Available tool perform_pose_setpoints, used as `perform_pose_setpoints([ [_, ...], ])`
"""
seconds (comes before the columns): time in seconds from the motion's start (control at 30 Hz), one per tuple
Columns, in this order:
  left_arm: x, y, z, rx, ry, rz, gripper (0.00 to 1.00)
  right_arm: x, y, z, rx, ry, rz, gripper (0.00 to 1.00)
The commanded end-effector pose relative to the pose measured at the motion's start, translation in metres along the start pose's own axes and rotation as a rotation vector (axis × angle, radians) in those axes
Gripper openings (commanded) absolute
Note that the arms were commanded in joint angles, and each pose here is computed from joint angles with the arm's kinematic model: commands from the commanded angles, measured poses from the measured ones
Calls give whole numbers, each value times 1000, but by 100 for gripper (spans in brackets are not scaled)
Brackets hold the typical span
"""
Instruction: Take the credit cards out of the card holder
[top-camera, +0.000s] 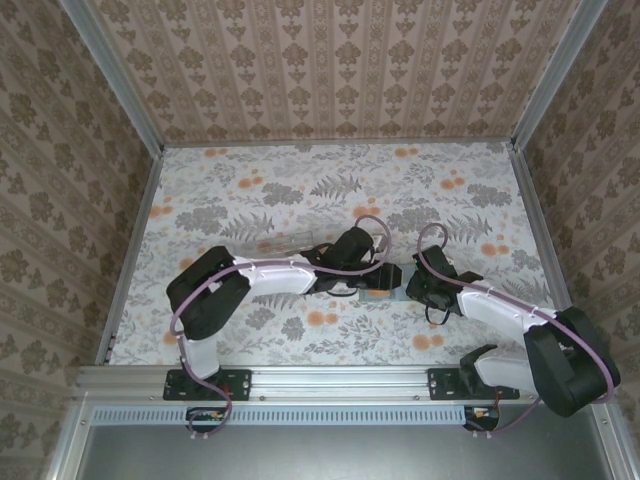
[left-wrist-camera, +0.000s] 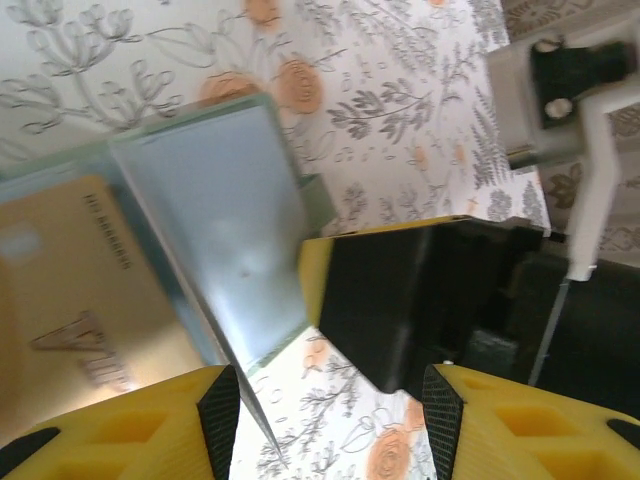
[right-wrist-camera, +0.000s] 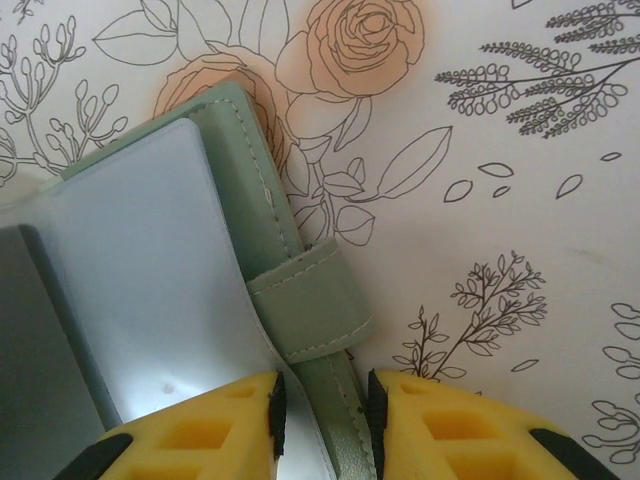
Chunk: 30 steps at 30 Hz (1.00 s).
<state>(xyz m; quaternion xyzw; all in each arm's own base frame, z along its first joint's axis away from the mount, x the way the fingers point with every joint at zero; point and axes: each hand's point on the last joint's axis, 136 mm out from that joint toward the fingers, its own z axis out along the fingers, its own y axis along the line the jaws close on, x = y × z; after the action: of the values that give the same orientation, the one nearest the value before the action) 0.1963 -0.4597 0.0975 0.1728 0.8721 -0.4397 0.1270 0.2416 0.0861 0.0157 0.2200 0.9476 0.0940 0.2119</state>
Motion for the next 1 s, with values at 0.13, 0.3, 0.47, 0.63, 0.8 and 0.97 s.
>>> perform_pose_setpoints([
  [0.13,1,-17,13,55,36,37,55,16,18,2,-113,72,1,32],
  [0.3,0,-22,16,72,39,42,56,12,11,-5,-88,38,10,33],
  [0.47,-7,-27,21,83,38,46,56,4,0,-17,-59,-19,42,36],
  [0.63,-9,-28,19,82,35,53,56,-2,-10,-31,-58,-73,78,38],
  [0.8,-17,-27,3,68,-1,57,56,-5,-10,-36,-76,-84,65,39],
  [0.97,-20,-3,-14,-11,-31,28,54,-9,3,-36,-109,-71,13,33],
])
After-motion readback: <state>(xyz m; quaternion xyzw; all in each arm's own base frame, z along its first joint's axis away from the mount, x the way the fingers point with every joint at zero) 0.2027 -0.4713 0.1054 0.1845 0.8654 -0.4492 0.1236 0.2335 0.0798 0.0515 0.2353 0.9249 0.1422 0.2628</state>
